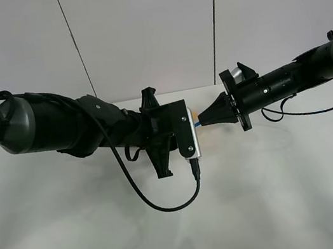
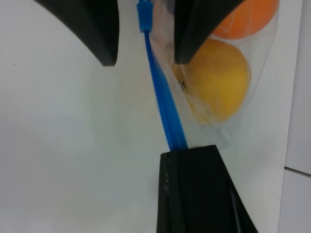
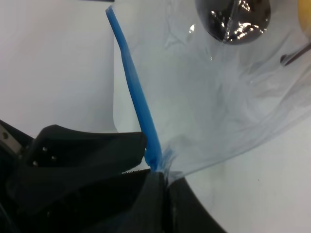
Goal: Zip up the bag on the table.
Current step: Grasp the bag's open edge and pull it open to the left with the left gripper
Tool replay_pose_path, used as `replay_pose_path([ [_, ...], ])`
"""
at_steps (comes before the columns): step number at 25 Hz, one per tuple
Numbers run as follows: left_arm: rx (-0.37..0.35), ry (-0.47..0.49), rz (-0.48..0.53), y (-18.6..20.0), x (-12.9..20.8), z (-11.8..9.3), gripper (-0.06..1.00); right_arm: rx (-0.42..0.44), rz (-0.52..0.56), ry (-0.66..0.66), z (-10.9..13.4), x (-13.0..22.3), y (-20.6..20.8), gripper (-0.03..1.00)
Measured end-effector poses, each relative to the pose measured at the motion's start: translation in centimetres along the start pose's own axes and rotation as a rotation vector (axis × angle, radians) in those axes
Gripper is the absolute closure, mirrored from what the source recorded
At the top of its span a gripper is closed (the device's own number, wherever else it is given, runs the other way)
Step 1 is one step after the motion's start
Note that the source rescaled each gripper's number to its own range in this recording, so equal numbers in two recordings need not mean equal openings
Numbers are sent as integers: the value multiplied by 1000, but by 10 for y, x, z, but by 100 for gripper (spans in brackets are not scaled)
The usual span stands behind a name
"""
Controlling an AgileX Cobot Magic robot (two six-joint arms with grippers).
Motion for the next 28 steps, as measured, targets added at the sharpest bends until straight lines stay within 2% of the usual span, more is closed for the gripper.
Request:
replay_pose_path([
  [10, -3, 0, 7, -1, 1, 0, 65, 0, 0, 0, 0, 0, 0, 97],
  [15, 26, 1, 26, -12, 7, -11, 65, 1, 0, -2, 0, 0, 0, 97],
  [22, -2, 0, 57, -12, 11, -7, 65, 1, 0, -3, 0, 0, 0, 97],
  [25, -2, 1, 57, -12, 11, -7, 71, 0, 0, -3, 0, 0, 0, 97],
  [28, -2, 1, 57, -12, 11, -7, 83, 0, 0, -3, 0, 0, 0, 97],
])
Point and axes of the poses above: a point on each arm's last joint axis where the gripper is mounted, y pointing back along that axis away from the gripper, z along the wrist's bending axis when the last joint is at zero, x = y × z, the point moved 6 cm from there along -y, pointing out along that axis toward the gripper, and after that the axes turned 15 degrees about -y, right-handed, at the moved point
